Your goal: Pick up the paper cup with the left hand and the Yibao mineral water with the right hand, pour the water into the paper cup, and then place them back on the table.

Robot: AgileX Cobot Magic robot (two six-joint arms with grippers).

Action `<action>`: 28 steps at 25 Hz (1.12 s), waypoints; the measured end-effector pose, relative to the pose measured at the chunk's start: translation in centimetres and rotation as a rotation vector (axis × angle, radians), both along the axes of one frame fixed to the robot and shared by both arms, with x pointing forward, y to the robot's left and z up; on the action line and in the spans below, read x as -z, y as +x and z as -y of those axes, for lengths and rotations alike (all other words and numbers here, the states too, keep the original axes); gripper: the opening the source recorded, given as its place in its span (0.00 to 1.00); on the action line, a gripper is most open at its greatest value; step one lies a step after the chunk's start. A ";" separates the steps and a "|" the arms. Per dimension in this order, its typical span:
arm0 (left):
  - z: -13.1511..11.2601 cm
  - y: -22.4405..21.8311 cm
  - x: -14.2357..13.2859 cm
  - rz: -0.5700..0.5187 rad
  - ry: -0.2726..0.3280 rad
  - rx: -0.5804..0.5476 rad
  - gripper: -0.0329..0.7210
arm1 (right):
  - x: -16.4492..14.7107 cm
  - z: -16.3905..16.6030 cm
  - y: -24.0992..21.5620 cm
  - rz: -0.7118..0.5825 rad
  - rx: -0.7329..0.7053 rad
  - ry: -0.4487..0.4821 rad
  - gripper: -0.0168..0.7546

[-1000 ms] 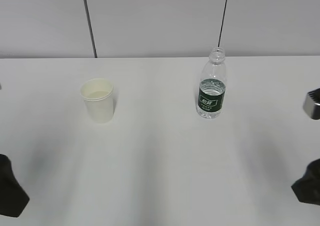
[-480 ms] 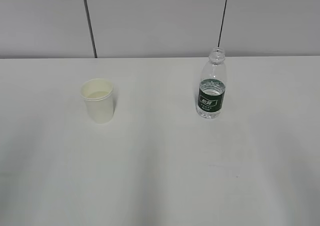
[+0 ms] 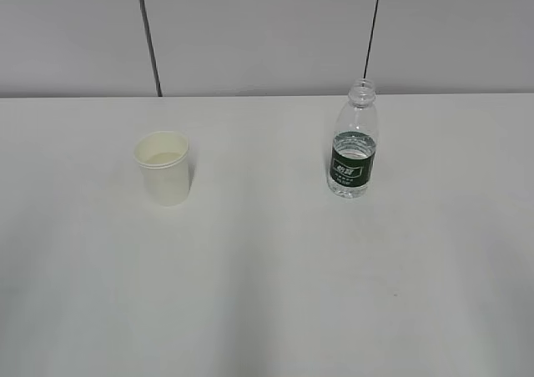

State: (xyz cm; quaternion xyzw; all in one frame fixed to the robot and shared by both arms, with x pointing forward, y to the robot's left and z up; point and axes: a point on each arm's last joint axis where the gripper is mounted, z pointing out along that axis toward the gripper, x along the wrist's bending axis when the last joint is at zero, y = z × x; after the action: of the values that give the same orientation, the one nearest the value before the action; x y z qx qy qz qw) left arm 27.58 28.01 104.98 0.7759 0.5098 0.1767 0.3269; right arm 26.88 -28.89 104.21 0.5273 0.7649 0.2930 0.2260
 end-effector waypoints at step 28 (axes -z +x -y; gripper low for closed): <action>-1.6 -2.8 -0.6 0.205 -0.064 -0.249 0.76 | -0.3 1.0 -2.0 0.140 0.303 0.024 0.78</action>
State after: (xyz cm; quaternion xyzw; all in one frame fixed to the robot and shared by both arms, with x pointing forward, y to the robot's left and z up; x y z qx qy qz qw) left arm 24.77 29.56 105.55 0.6738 0.5715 0.2778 0.3771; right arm 24.85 -29.85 104.47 0.6173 0.6555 0.3010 0.3141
